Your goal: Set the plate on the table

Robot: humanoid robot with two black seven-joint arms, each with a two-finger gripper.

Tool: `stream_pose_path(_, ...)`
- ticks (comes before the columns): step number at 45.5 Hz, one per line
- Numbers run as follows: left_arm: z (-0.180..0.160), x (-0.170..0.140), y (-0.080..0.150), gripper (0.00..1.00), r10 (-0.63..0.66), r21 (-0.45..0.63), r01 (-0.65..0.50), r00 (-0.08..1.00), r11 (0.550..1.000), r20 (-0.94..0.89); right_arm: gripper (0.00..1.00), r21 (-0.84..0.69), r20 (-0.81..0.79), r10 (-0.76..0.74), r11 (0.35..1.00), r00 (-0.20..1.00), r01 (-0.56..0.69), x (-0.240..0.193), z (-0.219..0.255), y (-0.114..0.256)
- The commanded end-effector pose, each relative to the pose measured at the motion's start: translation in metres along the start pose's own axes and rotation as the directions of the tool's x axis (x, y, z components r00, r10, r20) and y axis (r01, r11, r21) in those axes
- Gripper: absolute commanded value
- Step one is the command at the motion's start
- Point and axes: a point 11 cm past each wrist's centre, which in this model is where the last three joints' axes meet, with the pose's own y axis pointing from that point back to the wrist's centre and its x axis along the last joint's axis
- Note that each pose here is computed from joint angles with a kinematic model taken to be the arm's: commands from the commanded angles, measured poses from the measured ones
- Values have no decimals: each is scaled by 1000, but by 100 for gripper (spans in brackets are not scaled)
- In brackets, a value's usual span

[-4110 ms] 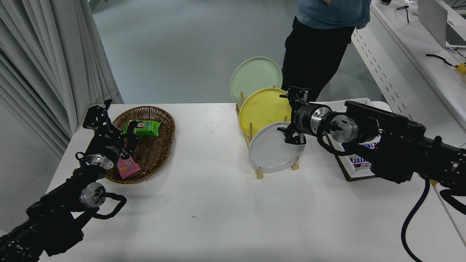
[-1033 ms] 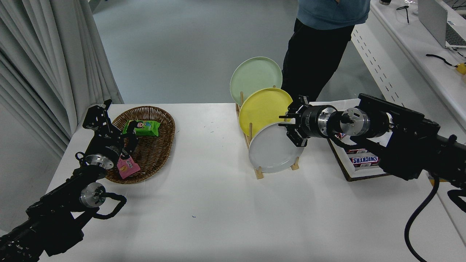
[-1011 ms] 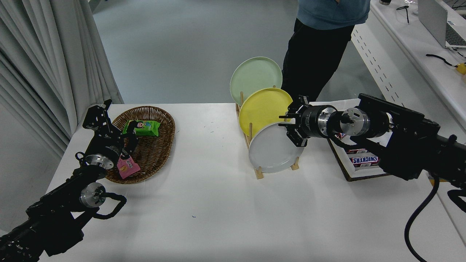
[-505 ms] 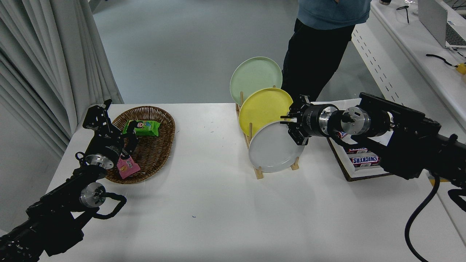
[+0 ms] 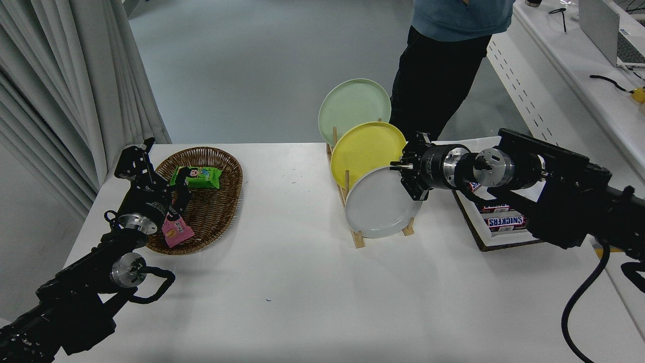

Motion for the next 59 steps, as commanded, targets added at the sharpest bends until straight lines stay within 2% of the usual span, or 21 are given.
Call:
stream_pose_path(1,0,0,0,100,1,0,-1,1000,1000,1,0,11,18,-10,1000,1000,10,5,-8,7)
stream_pose_path(13,0,0,0,100,1,0,-1,1000,1000,1,0,9,72,-73,997,995,72,0,-29,26)
stream_pose_path(23,0,0,0,100,1,0,-1,1000,1000,1,0,74,95,-124,990,988,117,-9,-55,43)
stream_pose_path(34,0,0,0,100,1,0,-1,1000,1000,1,0,127,28,-183,976,983,179,-36,-76,66)
stream_pose_path(44,0,0,0,100,1,0,-1,1000,1000,1,0,203,46,-133,972,990,121,-41,-114,96)
stream_pose_path(59,0,0,0,100,1,0,-1,1000,1000,1,0,251,61,-78,966,995,60,-62,-139,126)
